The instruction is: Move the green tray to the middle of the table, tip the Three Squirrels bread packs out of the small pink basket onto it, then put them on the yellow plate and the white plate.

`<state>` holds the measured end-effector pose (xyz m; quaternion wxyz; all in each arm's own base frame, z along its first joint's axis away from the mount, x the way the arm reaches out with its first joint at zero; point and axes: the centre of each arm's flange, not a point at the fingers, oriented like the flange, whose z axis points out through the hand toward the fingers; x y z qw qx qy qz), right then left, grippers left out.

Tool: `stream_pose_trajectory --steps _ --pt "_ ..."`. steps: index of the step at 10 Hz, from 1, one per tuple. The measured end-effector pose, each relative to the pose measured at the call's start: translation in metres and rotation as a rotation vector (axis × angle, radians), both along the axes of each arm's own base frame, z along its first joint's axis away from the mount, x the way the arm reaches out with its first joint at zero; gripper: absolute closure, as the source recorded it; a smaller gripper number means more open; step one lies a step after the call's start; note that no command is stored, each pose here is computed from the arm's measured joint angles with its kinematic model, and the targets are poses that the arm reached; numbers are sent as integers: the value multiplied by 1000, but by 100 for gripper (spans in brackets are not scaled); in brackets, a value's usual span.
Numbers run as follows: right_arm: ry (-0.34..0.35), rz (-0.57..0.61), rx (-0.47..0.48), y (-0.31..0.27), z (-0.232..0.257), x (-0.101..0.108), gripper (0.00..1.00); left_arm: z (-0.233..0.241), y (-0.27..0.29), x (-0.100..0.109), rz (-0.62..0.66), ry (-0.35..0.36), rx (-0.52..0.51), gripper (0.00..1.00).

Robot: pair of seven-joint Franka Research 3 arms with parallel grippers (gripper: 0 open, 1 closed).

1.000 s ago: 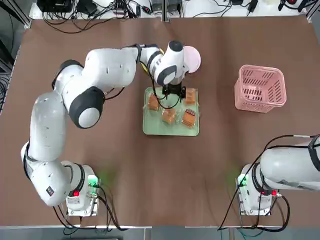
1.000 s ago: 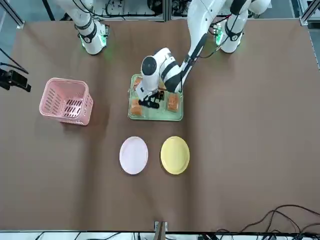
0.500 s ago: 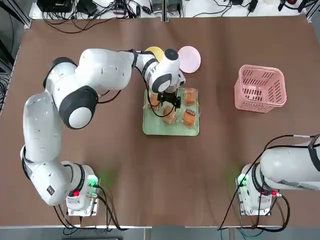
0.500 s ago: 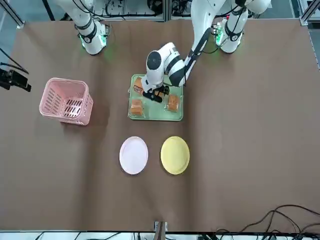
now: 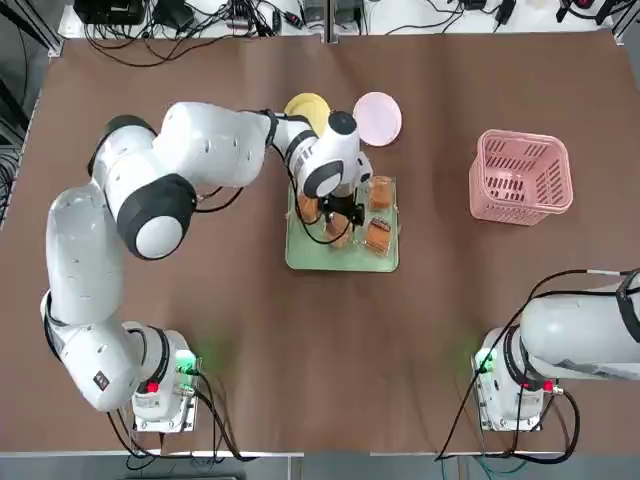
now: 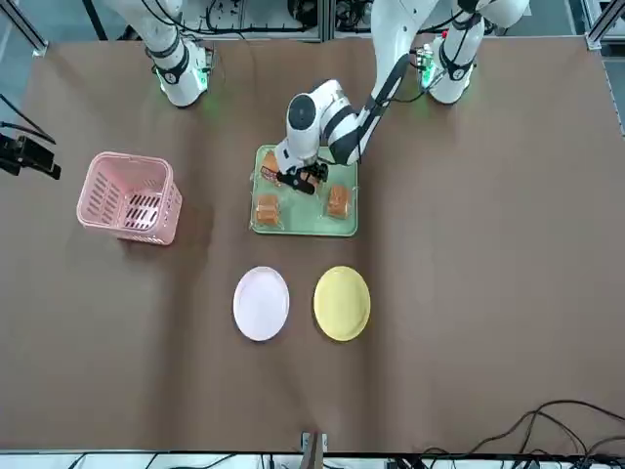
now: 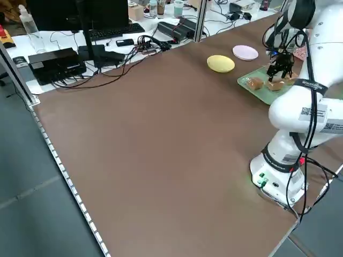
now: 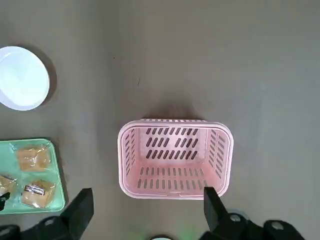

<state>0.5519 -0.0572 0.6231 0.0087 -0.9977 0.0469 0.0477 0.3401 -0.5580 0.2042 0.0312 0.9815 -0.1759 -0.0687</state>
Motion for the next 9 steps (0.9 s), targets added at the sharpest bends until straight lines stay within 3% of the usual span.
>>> stream_pose_trajectory --steps 2,4,7,8,9 --pt "0 0 0 0 0 0 3 -16 4 -4 4 -2 -11 4" --pt "0 0 0 0 0 0 3 -17 4 -4 5 -4 -16 15" --pt "2 0 0 0 0 0 3 -8 -1 -6 0 -11 -33 55" --pt "2 0 0 0 0 0 3 -8 -2 -6 -1 -11 -33 62" --pt "2 0 0 0 0 0 3 -8 2 -4 2 -4 -21 63"
